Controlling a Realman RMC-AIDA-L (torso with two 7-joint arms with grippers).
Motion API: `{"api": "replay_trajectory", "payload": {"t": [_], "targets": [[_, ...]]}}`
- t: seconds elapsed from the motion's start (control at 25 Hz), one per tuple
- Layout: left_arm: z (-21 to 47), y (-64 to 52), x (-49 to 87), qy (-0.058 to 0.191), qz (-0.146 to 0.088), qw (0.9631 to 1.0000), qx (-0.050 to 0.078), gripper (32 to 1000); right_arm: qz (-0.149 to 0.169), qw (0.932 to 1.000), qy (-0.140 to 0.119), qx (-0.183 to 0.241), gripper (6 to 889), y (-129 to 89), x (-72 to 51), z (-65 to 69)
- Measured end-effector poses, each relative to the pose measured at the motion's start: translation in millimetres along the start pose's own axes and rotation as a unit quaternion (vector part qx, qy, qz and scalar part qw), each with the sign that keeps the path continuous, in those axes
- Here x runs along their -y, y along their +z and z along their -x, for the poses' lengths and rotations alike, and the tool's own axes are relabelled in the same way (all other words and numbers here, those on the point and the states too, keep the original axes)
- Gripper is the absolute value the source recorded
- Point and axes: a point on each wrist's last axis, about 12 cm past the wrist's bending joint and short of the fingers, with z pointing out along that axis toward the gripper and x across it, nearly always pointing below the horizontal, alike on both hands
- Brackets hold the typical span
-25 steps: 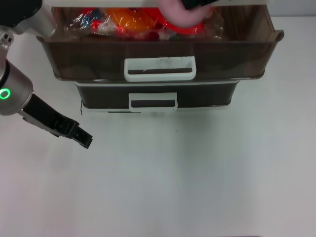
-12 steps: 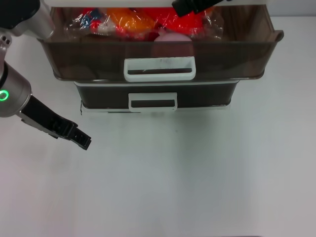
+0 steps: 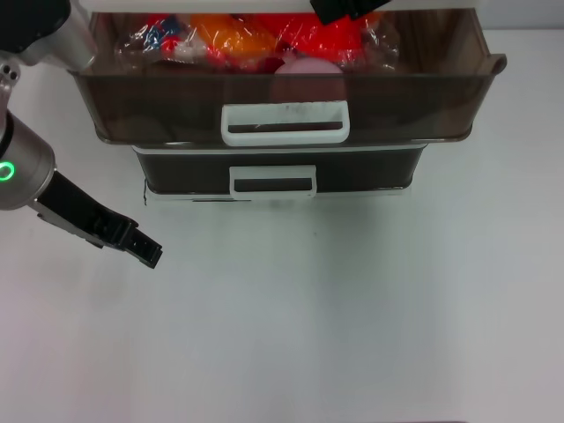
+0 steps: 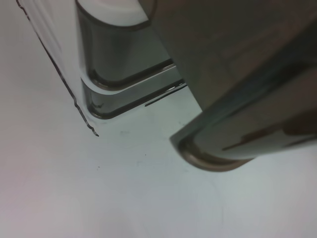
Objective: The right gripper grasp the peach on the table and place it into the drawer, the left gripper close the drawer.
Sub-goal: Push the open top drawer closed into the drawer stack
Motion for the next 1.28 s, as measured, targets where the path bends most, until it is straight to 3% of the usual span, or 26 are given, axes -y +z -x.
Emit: {"api": "replay_trajectory", "payload": {"t": [0.28,0.4,0.52,0.68,0.8,1.04,1.16,1.28], "targets": [[0.0,0.0,0.0,0.000,0.000,1.0000,0.000,815,-0.001,1.0000,0.000,-0.002,866,-0.1,-0.1,-0.3],[0.0,-0.2,-0.2,0.000,0.000,1.0000,0.000,815,-0.004,0.9999,-0.007,-0.010,864,-4.4,-4.6,-0.1],[-0.5,-0.4,-1.1,-0.002,0.002,1.0000,-0.001,816,-0.028,0.9993,-0.010,-0.021,863,-18.4,-12.9,-6.1],[-3.8,-0.5,-3.8,-0.009,0.003,0.9999,-0.002,816,-0.090,0.9948,-0.012,-0.045,861,-44.3,-25.3,-24.2],[-7.1,-0.9,-6.3,-0.016,0.003,0.9999,-0.003,816,-0.124,0.9906,0.006,-0.057,860,-60.7,-29.1,-41.4],[-14.5,0.4,-11.2,-0.027,0.000,0.9996,-0.006,816,-0.161,0.9812,0.073,-0.078,858,-86.5,-24.1,-82.0],[-16.9,0.3,-14.1,-0.033,0.000,0.9994,-0.005,816,-0.177,0.9756,0.091,-0.094,857,-96.6,-21.8,-96.3],[-17.4,-0.9,-16.7,-0.035,0.000,0.9994,-0.002,816,-0.202,0.9656,0.104,-0.126,857,-101.8,-14.8,-110.8]]}}
